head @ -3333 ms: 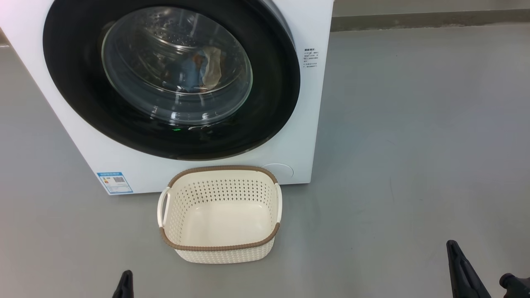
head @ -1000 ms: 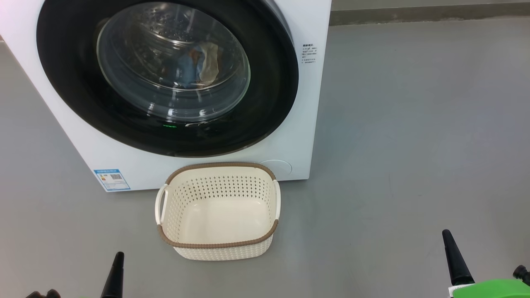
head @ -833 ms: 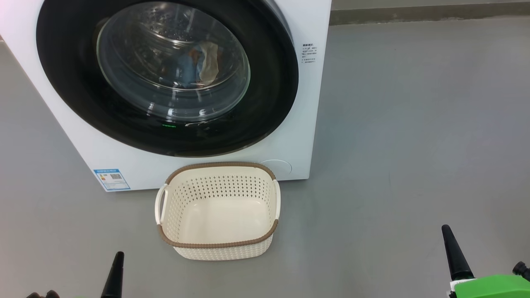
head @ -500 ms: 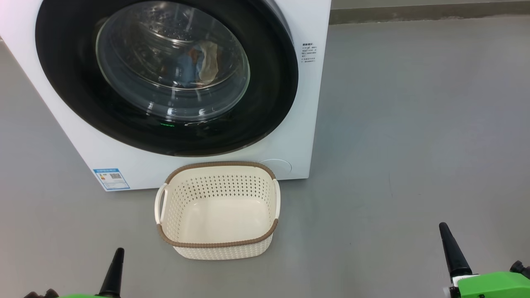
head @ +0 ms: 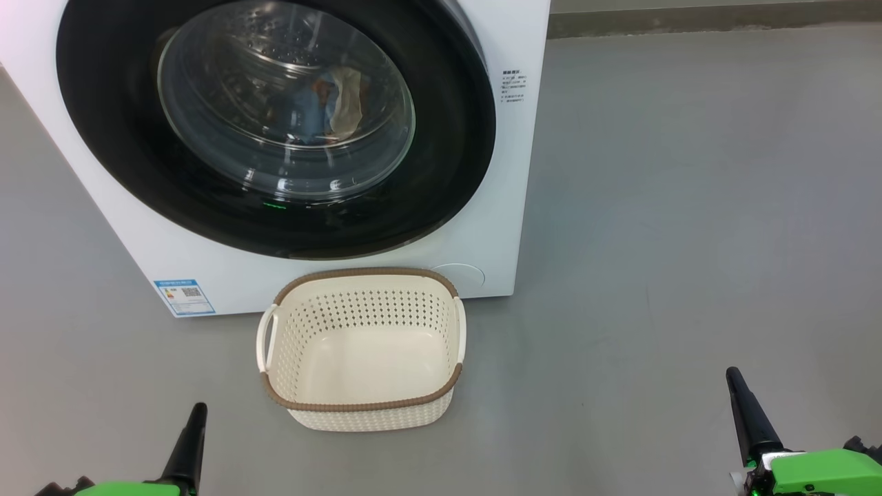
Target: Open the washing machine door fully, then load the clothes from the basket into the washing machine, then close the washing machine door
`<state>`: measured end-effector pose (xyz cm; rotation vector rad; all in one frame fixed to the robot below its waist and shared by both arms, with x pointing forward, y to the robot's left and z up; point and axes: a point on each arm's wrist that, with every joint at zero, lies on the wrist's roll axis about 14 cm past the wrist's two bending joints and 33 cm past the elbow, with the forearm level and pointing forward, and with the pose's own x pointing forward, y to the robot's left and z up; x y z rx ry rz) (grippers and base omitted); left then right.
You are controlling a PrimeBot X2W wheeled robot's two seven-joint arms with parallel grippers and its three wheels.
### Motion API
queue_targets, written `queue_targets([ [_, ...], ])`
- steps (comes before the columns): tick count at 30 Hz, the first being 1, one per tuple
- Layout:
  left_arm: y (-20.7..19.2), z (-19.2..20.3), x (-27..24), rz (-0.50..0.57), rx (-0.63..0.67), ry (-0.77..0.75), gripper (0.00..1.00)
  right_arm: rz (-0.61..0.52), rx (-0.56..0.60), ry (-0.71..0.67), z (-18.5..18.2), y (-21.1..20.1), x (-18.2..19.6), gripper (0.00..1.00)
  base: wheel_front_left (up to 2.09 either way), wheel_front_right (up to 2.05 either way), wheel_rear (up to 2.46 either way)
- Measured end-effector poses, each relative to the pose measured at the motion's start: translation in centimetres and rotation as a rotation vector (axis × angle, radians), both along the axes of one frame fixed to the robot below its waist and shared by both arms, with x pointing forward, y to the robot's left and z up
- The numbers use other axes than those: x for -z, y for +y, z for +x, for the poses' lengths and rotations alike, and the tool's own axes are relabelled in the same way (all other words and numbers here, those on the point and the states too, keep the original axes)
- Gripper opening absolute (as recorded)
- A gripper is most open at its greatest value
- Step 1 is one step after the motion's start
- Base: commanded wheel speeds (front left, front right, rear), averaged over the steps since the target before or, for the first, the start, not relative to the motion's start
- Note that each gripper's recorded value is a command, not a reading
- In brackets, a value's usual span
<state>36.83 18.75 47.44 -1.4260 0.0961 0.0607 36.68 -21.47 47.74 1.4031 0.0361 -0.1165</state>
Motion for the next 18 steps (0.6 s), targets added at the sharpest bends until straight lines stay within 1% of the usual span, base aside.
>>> queue_targets([
  [14, 0.01, 0.82, -0.8, -0.14, -0.001, -0.025, 0.0, 0.155, -0.012, -0.027, 0.83, 0.44, -0.52, 0.0, 0.0, 0.0, 0.0],
  [18, -0.02, 0.93, -0.95, -0.145, 0.001, -0.029, 0.0, 0.165, -0.009, -0.027, 0.82, 0.43, -0.49, 0.0, 0.0, 0.0, 0.0],
])
